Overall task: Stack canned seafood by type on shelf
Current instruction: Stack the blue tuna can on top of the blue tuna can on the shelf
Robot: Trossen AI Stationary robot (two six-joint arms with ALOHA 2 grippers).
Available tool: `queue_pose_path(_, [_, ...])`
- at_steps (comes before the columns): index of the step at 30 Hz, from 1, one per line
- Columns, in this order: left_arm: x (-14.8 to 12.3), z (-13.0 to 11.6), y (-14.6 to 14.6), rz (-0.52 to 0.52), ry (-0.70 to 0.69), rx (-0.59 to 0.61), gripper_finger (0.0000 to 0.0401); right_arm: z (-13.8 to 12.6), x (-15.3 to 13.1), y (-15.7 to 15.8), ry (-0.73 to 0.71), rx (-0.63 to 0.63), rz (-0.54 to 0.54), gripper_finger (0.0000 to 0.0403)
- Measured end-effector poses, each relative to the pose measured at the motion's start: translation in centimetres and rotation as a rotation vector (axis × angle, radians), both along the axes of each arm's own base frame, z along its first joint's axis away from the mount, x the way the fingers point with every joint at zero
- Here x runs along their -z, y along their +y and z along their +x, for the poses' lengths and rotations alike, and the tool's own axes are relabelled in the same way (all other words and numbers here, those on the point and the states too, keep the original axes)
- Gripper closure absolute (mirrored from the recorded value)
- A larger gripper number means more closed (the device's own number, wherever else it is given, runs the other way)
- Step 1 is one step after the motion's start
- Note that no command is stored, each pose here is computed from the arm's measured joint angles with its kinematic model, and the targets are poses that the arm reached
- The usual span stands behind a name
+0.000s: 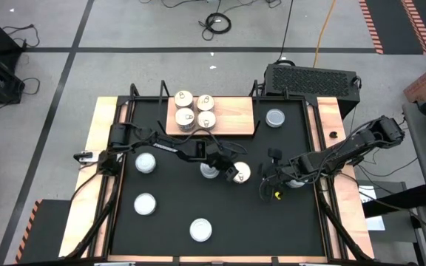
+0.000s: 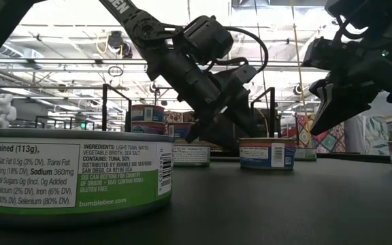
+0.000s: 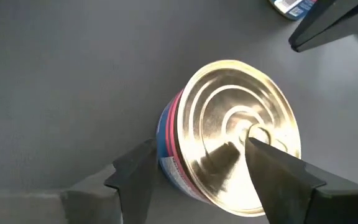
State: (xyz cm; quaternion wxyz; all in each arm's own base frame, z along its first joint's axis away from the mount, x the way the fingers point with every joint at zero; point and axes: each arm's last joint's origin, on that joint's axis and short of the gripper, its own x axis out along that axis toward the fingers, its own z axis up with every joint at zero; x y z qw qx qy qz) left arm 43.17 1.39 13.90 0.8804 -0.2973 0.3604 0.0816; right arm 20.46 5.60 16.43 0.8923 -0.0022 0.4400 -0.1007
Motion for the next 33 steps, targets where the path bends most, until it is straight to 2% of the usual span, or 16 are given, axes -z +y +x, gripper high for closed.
queue_pose_path(15, [0.0, -0.1, 0.0, -0.025, 0.009, 0.024, 0.0290, 0.0, 0.0, 0.0, 0.000, 0.000, 0.000, 0.0403])
queue_pose_path(23, [-0.1, -0.1, 0.8, -0.068, -0.005, 0.044, 0.0389, 0.0, 0.0, 0.0, 0.000, 0.000, 0.000, 0.0403])
queue_pose_path(33, [-0.4, 0.2, 1.9, -0.181, -0.059, 0.066, 0.0399, 0.0, 0.0, 0.0, 0.001, 0.001, 0.000, 0.0403])
